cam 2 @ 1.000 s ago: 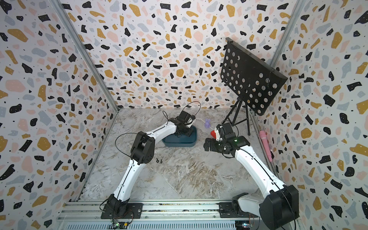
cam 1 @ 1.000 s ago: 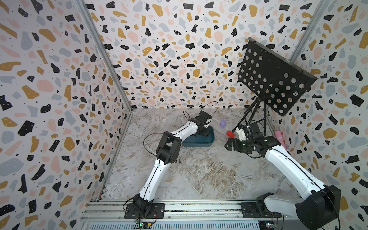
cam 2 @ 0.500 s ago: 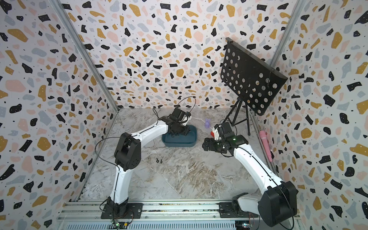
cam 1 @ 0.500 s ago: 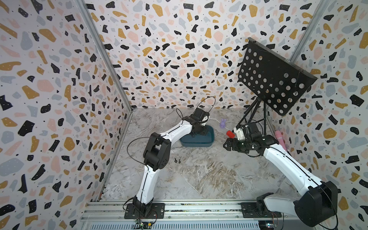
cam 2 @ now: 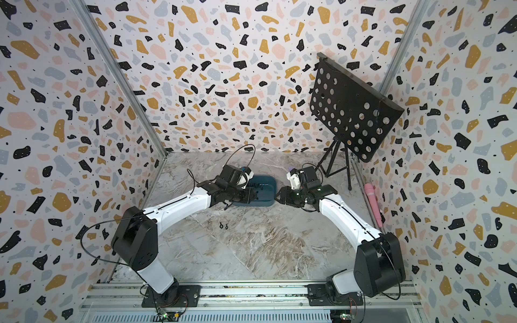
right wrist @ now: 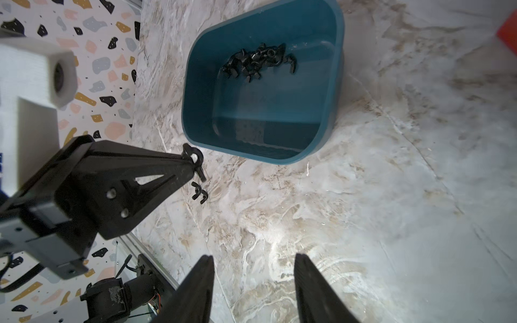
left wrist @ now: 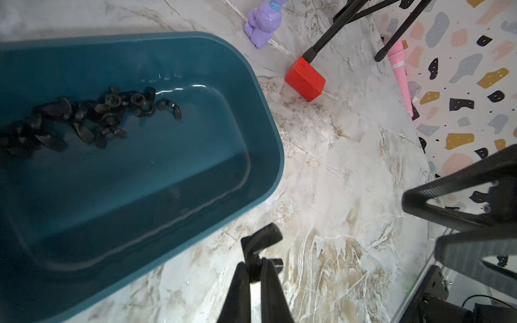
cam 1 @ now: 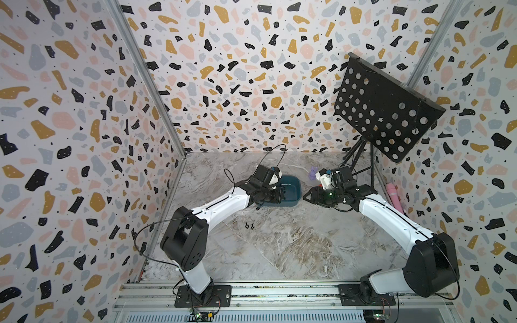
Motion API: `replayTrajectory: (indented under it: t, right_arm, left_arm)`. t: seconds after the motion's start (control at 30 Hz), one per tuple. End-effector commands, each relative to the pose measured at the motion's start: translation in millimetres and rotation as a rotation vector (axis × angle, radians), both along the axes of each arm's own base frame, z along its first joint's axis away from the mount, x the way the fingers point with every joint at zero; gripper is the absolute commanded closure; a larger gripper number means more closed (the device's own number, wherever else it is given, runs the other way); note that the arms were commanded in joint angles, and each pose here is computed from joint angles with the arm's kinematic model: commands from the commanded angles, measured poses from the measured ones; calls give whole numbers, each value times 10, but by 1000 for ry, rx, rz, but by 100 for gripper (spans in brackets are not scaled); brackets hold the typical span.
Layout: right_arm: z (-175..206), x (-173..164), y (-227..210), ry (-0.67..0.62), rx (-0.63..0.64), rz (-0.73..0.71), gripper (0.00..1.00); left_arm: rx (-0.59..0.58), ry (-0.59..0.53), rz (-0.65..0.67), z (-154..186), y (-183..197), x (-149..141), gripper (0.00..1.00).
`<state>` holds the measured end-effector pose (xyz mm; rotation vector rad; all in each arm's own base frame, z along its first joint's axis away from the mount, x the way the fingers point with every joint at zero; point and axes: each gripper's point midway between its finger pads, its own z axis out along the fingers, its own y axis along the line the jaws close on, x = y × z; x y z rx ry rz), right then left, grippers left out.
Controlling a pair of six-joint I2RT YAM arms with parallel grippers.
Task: Take out the wing nut from the storage box
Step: Pick up the wing nut from the storage box.
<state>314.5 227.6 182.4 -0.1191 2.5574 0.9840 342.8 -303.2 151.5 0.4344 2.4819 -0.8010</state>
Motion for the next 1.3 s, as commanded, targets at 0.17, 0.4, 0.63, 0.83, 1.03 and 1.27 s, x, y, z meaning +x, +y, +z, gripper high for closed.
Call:
replayTrajectory:
  t: [0.17,0.4,0.63,0.83,1.03,1.27]
  right_arm:
    - [256,50,430,-77,63,108,61]
    - [248,29,608,-73,82,155,63]
    - [293,60,691,-77,126,167,63]
    - [273,60,749,-63,138,183,65]
    - [241,67,781,-54,139,191,69]
    - [232,63,816,-42,152,202,83]
  left_arm:
    - [-119,-36,-27,328,-21,-195,100]
    - [-150,-18,-60,371,-39,-309,100]
    - [-160,-1,-79,352,-57,-373,100]
    - [-162,6,-84,342,-73,-384,100]
    - [-174,7,-104,368,-120,-402,100]
    - [-176,6,-110,372,-140,-395,100]
